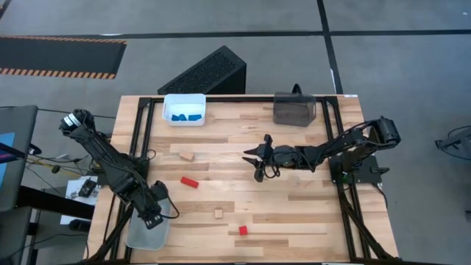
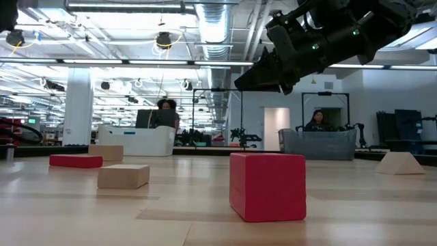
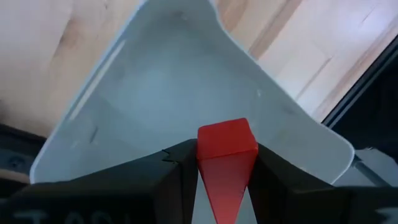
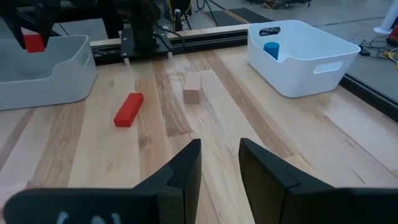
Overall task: Sort & place blocks by color
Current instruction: Put the right red block into the gray bin
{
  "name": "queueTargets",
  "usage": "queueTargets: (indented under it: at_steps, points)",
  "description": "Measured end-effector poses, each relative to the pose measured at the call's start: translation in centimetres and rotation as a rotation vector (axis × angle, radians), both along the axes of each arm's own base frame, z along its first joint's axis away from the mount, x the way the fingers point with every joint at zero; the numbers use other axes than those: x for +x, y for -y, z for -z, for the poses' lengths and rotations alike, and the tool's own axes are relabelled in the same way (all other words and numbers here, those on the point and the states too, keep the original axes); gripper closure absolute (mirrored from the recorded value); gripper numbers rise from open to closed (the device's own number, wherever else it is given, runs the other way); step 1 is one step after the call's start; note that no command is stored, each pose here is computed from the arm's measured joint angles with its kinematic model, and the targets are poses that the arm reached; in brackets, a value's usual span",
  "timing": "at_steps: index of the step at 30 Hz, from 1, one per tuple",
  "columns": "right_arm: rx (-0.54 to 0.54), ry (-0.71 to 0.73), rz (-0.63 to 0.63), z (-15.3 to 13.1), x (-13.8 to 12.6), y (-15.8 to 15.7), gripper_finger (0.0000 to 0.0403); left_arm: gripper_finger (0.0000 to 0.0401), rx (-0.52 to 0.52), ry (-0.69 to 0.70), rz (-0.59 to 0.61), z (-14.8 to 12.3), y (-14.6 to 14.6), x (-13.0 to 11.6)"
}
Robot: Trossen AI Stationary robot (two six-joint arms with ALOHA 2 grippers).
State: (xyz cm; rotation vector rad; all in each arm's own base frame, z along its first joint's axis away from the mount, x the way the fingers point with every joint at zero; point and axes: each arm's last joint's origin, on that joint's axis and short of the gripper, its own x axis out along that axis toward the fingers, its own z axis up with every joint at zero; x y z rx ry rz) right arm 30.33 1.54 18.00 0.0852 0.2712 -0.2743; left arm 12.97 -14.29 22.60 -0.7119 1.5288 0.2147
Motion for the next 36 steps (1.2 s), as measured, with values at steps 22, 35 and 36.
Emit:
queueTargets:
  at_steps: [22,35,36]
  points:
    - [-0.038,-0.003,-0.007,-0.1,0.0,0.2,0.0270,0.0290,0.123,0.027,0.088,3.5,2.1,2.2]
    - [-0.002,0.002,-0.075,-0.1,0.0,-0.8,0.0268,0.0246,0.152,-0.292,0.202,6.5,2.5,2.3]
    - [-0.001,0.003,-0.079,-0.1,0.0,-0.9,0.0268,0.0243,0.170,-0.304,0.206,6.0,2.4,2.3]
